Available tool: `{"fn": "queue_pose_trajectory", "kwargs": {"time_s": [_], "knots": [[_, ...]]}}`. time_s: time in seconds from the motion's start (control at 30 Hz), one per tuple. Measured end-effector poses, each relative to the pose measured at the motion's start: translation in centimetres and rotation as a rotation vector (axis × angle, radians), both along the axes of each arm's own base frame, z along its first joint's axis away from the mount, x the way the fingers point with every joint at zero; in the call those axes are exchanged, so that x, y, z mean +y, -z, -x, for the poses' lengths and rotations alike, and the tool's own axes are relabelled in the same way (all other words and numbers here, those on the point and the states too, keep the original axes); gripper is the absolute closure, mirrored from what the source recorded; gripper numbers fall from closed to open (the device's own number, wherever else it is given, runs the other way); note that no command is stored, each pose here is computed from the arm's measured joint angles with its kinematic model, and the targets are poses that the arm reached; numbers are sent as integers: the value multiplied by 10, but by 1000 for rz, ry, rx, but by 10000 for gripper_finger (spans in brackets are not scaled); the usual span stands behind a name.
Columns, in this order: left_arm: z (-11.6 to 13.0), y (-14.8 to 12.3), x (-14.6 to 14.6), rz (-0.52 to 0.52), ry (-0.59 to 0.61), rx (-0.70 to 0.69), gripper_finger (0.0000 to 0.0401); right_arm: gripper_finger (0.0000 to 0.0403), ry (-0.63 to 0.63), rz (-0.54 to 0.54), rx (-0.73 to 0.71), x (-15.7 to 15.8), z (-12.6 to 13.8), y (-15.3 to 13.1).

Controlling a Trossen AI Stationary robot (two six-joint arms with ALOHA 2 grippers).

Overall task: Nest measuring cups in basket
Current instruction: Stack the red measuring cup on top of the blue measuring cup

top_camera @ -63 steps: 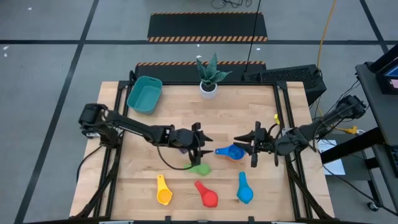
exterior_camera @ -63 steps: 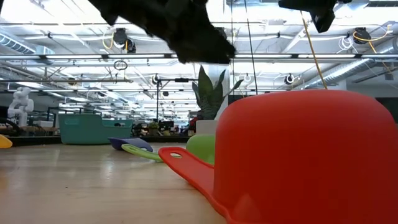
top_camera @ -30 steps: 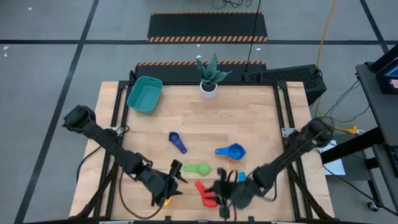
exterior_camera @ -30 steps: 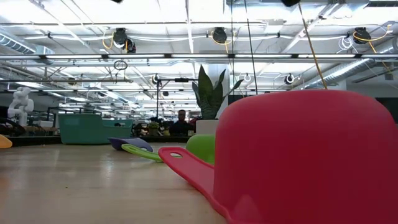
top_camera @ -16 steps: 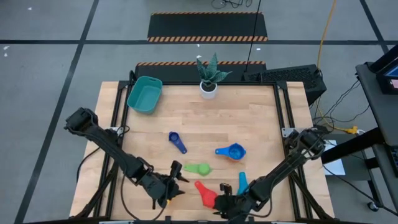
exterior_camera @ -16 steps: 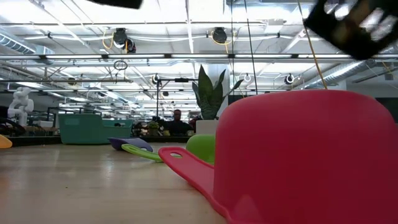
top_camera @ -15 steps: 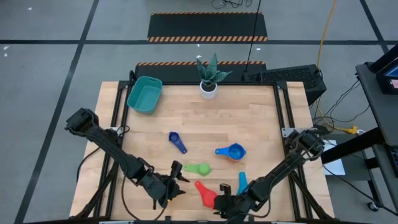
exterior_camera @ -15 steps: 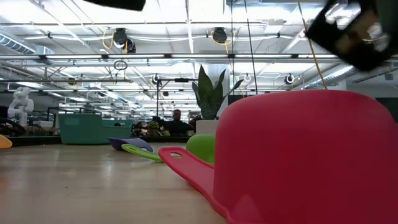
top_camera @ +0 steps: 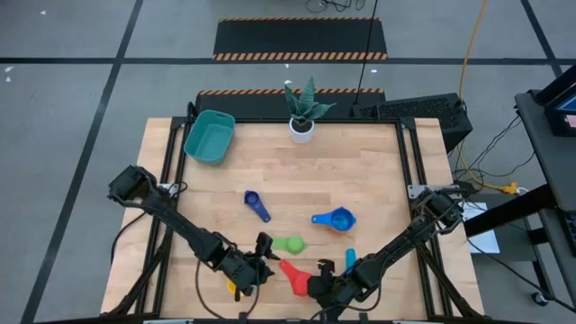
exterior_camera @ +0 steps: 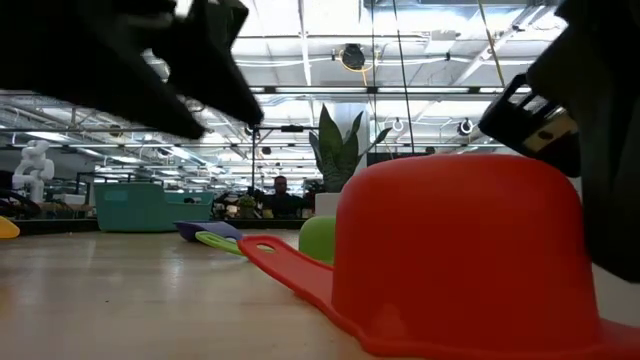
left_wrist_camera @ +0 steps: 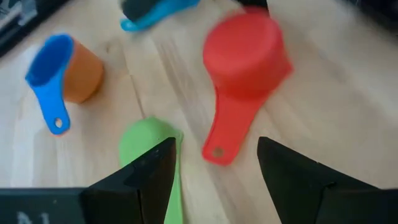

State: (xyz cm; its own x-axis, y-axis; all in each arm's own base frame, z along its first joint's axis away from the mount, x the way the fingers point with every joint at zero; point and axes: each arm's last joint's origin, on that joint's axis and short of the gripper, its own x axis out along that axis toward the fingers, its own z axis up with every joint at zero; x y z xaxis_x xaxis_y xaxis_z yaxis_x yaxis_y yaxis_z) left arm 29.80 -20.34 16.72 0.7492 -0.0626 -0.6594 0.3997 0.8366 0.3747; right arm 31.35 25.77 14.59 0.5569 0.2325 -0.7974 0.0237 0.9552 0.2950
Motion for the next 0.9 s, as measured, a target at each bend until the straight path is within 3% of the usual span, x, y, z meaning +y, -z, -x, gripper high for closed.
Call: {"fn": "queue_pose_trajectory", "kwargs": {"time_s": [0.23, 0.53, 0.9], "knots": [[-3, 31, -3, -217, 138, 55, 171, 400, 20, 25, 37, -3, 3, 3], [-4, 42, -3, -470, 284, 55, 171, 399, 52, 62, 15, -9, -1, 3], [4, 26, -7, -510, 337, 34, 171, 399, 55, 75, 34, -10, 0, 4]]}}
